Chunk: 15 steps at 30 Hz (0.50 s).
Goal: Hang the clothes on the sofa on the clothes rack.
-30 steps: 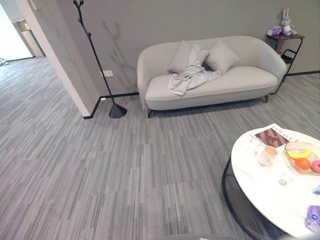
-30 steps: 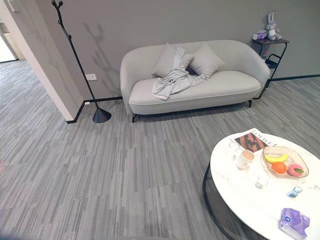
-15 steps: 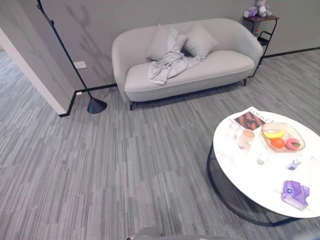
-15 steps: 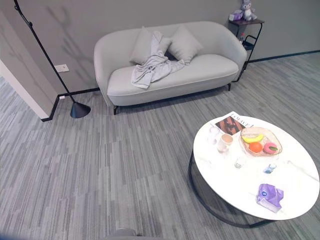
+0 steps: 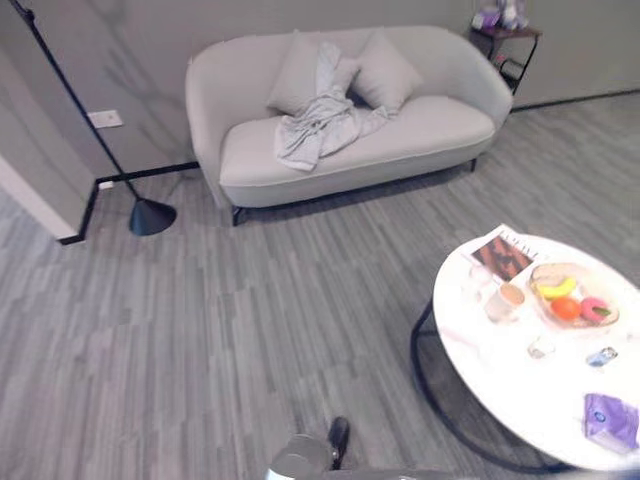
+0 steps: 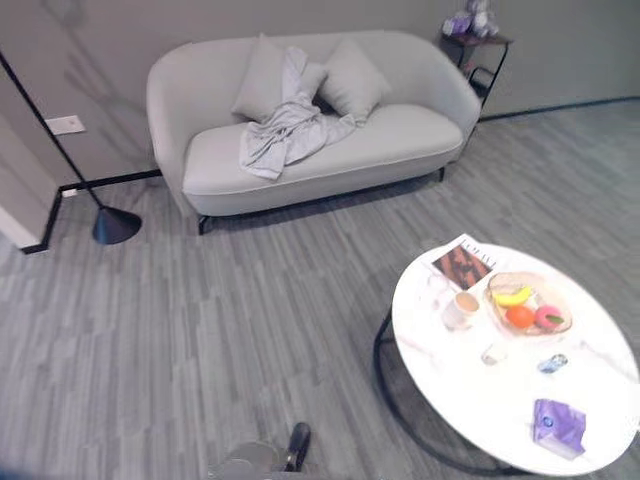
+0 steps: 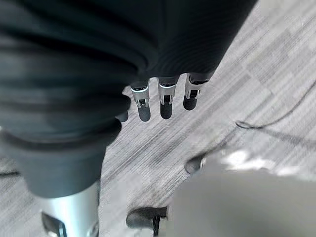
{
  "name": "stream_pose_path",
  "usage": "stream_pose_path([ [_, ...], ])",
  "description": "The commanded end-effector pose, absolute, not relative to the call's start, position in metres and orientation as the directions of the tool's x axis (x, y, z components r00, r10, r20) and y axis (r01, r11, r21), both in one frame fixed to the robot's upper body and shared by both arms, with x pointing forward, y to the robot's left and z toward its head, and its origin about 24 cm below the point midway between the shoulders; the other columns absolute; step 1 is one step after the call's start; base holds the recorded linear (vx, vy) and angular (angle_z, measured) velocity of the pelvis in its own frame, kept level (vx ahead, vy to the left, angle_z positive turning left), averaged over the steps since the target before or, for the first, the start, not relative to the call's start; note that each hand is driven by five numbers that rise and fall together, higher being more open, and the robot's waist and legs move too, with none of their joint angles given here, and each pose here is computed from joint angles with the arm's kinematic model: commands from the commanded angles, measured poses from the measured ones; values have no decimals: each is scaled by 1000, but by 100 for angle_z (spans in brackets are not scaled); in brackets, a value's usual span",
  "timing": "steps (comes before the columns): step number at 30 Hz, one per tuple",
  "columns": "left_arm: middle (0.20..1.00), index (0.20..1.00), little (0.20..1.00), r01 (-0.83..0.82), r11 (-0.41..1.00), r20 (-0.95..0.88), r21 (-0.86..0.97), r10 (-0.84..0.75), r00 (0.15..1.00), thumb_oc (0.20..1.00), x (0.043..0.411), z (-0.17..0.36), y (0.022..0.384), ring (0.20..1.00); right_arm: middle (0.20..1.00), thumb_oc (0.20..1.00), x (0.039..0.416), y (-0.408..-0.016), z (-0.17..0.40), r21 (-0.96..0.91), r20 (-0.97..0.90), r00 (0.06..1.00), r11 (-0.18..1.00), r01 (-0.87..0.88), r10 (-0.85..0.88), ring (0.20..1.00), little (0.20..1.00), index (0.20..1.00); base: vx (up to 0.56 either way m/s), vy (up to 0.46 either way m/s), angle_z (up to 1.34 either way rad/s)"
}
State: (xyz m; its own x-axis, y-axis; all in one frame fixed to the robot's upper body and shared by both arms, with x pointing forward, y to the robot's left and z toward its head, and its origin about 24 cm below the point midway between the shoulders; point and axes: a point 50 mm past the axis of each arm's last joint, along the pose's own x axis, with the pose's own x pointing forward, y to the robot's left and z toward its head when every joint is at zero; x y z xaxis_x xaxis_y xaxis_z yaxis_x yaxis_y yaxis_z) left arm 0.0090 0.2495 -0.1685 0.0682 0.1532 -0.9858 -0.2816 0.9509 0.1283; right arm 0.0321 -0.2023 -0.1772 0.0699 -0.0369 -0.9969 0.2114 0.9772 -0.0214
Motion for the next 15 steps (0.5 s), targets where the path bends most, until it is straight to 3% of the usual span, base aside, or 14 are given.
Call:
stream_pose_path([
  [1, 1000, 1000, 1000, -277, 948, -987, 155, 161, 0, 1000, -3, -166, 255, 1000, 1000, 1000, 4, -196, -178, -8, -1000, -20, 978, 208, -4, 1000, 1000, 1000, 688, 204, -12],
  [3, 1000, 1000, 1000, -251, 952, -984, 172, 177, -4, 1000, -1, -164, 263, 1000, 1000, 1000, 4, -193, -179, 3, -1000, -22, 979, 202, 8, 1000, 1000, 1000, 395, 121, -11],
  [7, 1000, 1000, 1000, -124, 971, -977, 206, 210, 22, 1000, 17, -162, 268, 1000, 1000, 1000, 48, -181, -179, 40, -992, 124, 998, 41, 35, 1000, 1000, 1000, 414, 272, 9],
  [11, 1000, 1000, 1000, 9, 978, -976, 210, 209, 69, 1000, 35, -163, 264, 1000, 1000, 1000, 76, -166, -176, 70, -969, 237, 997, -26, 74, 1000, 1000, 1000, 461, 92, 102],
  [15, 1000, 1000, 1000, 54, 974, -971, 222, 215, 103, 1000, 47, -163, 261, 1000, 1000, 1000, 78, -172, -175, 61, -972, 229, 998, 6, 58, 1000, 1000, 1000, 440, -71, 82],
])
